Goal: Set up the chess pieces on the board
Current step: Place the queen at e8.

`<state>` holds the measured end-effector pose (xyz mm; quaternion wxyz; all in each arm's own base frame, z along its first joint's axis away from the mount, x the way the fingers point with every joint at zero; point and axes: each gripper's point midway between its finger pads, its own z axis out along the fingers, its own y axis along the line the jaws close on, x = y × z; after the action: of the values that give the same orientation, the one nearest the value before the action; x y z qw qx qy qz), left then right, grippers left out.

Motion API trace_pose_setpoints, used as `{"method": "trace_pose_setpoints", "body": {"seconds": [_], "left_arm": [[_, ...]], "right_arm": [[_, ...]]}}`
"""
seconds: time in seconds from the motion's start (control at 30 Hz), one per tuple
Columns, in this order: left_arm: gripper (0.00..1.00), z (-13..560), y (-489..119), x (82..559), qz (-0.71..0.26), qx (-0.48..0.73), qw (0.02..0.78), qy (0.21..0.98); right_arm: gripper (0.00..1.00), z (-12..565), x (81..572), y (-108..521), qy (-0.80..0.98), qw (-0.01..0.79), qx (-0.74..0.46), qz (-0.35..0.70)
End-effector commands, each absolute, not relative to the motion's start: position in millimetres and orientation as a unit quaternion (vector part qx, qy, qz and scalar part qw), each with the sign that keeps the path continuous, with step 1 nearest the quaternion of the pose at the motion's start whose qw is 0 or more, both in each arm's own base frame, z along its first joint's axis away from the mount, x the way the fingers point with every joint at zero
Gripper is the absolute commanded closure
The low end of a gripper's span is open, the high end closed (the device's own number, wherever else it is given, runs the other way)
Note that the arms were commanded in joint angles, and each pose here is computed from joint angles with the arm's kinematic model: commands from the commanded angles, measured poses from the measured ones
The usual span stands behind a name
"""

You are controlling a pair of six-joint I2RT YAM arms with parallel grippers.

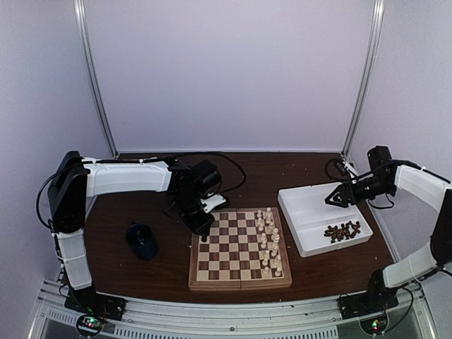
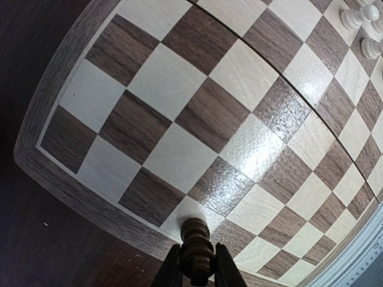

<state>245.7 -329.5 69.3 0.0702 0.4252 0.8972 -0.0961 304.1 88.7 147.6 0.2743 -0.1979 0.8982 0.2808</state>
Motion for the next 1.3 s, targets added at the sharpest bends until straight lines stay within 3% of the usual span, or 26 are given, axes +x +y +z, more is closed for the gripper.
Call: {"method": "trace_pose_setpoints", "body": {"seconds": [0.0,0.17,0.7,1.27], "left_arm": [[0.89,74.2,-336.2,250.1,-0.111,0.424,0.077,0.896],[0.9,75.3,-334.7,249.2,-0.111,0.422,0.077,0.896],[0.74,79.4,-328.4,244.8,-0.11,0.416,0.079,0.899],[0.73,82.8,-327.8,243.4,-0.114,0.413,0.083,0.9]], "right_arm": [[0.39,152.6,306.5,88.5,0.895,0.279,-0.201,0.284],[0.38,153.1,306.3,88.5,0.895,0.28,-0.201,0.283],[0.38,152.9,305.8,88.9,0.895,0.279,-0.2,0.285],[0.38,153.4,304.8,89.0,0.895,0.279,-0.2,0.286]]}}
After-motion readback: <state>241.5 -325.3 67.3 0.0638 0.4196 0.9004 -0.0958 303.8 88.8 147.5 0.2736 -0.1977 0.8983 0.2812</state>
